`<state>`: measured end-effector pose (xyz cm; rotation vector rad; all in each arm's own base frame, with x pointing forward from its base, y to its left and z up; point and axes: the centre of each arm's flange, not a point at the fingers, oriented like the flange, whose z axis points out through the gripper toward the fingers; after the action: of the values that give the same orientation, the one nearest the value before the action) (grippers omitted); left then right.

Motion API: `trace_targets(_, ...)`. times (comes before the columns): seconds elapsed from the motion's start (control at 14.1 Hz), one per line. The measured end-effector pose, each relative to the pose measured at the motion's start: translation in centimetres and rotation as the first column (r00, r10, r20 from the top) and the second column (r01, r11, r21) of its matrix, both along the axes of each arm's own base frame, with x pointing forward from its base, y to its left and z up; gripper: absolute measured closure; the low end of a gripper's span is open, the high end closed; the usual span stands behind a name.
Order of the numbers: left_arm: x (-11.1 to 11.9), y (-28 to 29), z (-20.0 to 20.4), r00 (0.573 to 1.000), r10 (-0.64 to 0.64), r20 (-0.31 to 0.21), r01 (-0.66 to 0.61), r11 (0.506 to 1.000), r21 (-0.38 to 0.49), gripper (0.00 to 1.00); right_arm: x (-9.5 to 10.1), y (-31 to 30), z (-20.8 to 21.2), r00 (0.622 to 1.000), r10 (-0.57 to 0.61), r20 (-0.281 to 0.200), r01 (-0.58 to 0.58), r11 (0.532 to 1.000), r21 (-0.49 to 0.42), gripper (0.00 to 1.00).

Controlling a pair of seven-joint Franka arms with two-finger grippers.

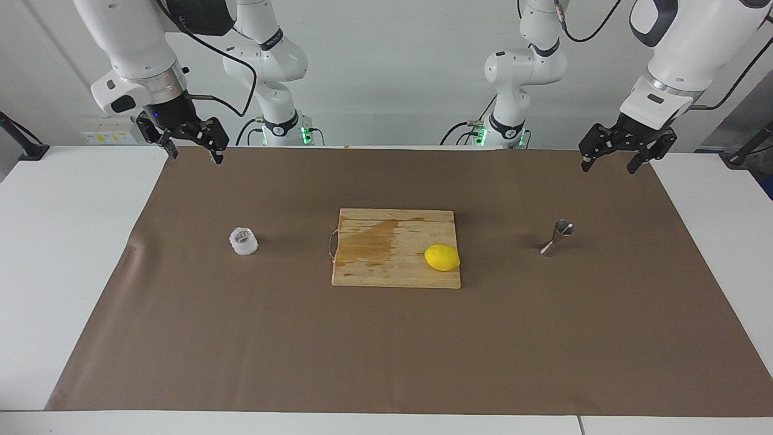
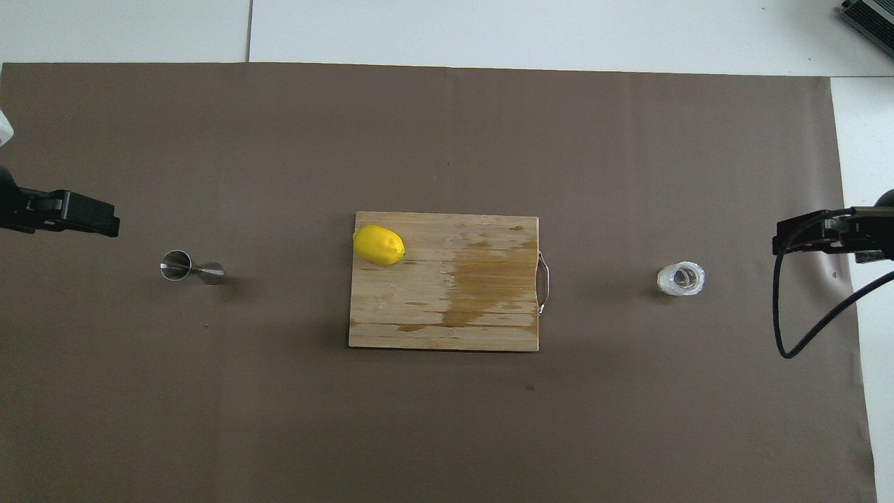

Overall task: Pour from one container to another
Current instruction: 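Move the left gripper toward the small steel cup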

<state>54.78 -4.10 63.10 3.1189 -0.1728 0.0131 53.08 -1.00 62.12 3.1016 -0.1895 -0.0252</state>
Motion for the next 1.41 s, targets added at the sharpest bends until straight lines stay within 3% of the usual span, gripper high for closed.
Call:
trace_targets(0.49,0.0,0.0,-0.1,1.0,-0.001,-0.002,0.001,1.0,0.0,0.0,0.0,0.0,0.0,1.0,0.0,0.0,0.0,1.0,0.0,0.0)
trace_targets(0.85,-0.6,0.4,-1.5,0.999,0.036,-0.03,-0.036,0.999,0.004,0.0,0.0,0.0,0.0,1.0,0.0,0.0,0.0,1.0,0.0,0.0)
trace_targets(1.13,-1.6,1.7,-4.9,0.975,0.223,-0.021,-0.222,0.975,0.008,0.0,0.0,0.0,0.0,1.0,0.0,0.0,0.0,1.0,0.0,0.0)
trace_targets(1.41,-2.6,2.5,-8.8,0.877,0.48,-0.037,-0.479,0.877,0.021,0.0,0.0,0.0,0.0,1.0,0.0,0.0,0.0,1.0,0.0,0.0)
